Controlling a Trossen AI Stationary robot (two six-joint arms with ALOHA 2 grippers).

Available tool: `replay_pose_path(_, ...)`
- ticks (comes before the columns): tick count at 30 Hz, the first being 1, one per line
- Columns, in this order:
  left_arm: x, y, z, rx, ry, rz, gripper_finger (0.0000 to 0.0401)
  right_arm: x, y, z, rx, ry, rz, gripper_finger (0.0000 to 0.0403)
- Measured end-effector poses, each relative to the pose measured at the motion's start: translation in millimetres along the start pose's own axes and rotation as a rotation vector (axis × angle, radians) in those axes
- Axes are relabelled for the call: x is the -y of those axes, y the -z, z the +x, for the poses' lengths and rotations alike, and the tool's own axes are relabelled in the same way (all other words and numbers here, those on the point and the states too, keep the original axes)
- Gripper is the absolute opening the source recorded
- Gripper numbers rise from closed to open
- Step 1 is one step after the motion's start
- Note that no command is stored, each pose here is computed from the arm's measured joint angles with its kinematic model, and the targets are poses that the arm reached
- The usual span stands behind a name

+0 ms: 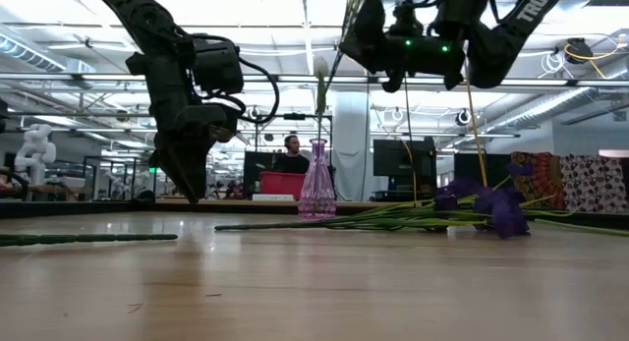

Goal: Sort flowers into vase by color
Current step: Put the top white flowers into the pink vase

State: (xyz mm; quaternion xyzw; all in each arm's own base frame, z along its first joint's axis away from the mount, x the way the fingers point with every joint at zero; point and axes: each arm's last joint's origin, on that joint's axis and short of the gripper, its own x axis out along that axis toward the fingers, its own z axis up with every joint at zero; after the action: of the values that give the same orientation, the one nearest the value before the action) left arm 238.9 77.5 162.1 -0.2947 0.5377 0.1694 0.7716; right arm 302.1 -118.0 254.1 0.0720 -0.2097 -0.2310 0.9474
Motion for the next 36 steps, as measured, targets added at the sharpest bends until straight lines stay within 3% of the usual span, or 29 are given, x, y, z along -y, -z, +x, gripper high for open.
replay_pose_path(10,0.1,0.4,0.0,-0.007,0.006,-0.002,0.0128,-3.9,3.9,28.2,-0.142,0.019,-0.129,0.0)
replay_pose_path(19,0.1,0.5,0.0,-0.007,0.006,-0.002,0.0128,-2.5,3.7,29.9,-0.158,0.051,-0.195,0.0)
replay_pose_path(36,0.1,0.3,-0.1,-0.006,0.006,-0.003,0.0128,7.2,6.6,30.2,-0.208,0.099,-0.197,0.0)
